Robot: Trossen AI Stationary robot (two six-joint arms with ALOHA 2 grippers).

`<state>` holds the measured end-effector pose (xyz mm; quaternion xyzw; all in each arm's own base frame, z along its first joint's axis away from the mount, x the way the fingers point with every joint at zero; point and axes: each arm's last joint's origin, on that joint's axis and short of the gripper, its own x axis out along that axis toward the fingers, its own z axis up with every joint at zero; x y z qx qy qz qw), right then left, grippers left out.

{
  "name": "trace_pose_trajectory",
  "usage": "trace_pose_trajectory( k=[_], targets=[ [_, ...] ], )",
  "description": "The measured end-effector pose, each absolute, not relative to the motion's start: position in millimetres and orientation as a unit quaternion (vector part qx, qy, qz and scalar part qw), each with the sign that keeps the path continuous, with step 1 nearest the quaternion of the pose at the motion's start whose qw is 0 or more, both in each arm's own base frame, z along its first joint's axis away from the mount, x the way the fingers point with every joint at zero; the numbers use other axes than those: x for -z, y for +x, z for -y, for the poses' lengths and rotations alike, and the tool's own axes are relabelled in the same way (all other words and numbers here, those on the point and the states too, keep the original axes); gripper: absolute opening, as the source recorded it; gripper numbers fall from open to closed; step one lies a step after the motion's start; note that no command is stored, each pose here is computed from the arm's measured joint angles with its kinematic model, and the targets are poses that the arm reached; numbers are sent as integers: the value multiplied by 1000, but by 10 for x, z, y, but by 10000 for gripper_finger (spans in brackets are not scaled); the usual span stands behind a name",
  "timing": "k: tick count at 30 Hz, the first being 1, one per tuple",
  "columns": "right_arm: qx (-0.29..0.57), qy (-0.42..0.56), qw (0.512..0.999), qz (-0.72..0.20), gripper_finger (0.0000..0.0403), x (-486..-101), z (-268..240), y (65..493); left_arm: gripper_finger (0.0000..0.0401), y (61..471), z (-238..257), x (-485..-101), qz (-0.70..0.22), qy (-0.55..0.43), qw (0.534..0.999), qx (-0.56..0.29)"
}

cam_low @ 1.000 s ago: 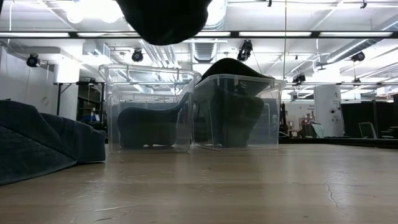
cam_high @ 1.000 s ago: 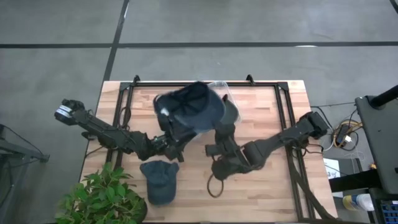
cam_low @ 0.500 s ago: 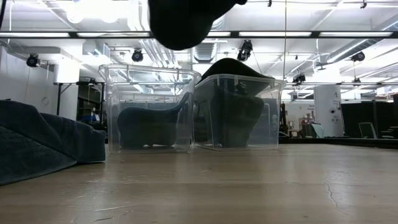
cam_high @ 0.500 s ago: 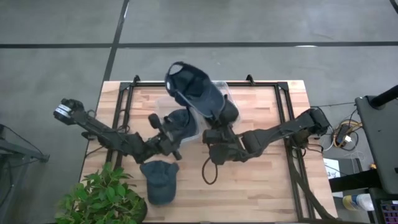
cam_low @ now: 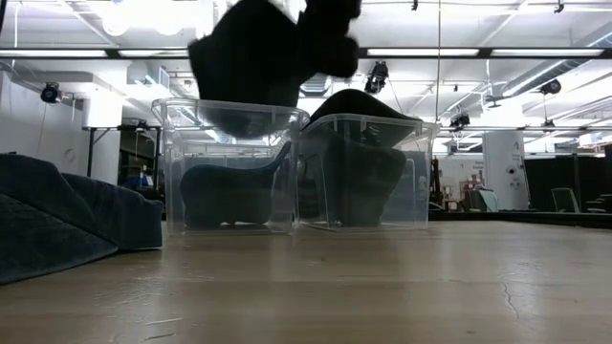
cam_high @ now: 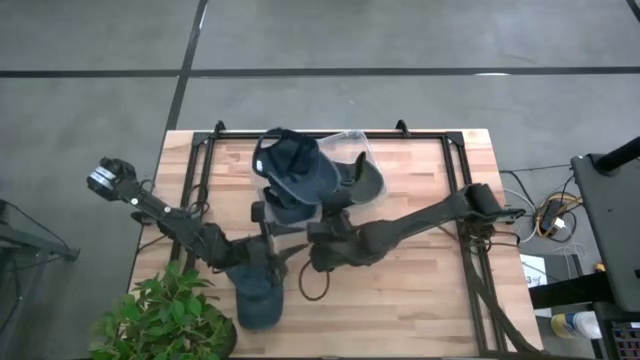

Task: Pick & Place hat
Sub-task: Put the right dark blue cap into the left transparent bin

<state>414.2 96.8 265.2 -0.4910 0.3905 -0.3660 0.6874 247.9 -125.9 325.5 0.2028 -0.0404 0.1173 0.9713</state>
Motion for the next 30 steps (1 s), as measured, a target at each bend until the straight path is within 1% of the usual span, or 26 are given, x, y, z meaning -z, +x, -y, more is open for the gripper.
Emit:
trace_pose_trajectory(
  k=[4,6,7,9,13,17,19,21,24,27,30],
  targets=[
    [351,-528,646,-425,12,-2381,-919,4345,153,2459,1320,-3254,53,185,978,-79],
    [348,-547,623,-437,12,-2277,-924,4441,153,2449,1333,-3235,48,188,978,-74],
    [346,-551,620,-438,12,-2259,-938,4483,153,2444,1339,-3232,47,188,978,-73],
    [337,-552,625,-438,12,-2245,-973,4559,153,2428,1347,-3249,53,189,979,-64],
    [316,-537,653,-430,13,-2247,-1014,4669,153,2381,1357,-3284,57,185,979,-63],
    [331,-511,677,-414,13,-2336,-1020,4706,153,2323,1341,-3335,62,180,980,-59],
    [325,-496,692,-411,19,-2383,-1008,4699,153,2301,1326,-3358,64,177,980,-60],
    [315,-476,711,-410,34,-2422,-998,4675,153,2281,1311,-3369,66,175,981,-60],
    [297,-446,728,-427,73,-2383,-967,4613,153,2256,1292,-3333,59,179,980,-60],
    [304,-424,718,-460,121,-2326,-906,4490,153,2241,1281,-3292,55,171,982,-58],
    [315,-407,712,-478,165,-2242,-874,4428,153,2208,1255,-3329,67,156,983,-63]
  ],
)
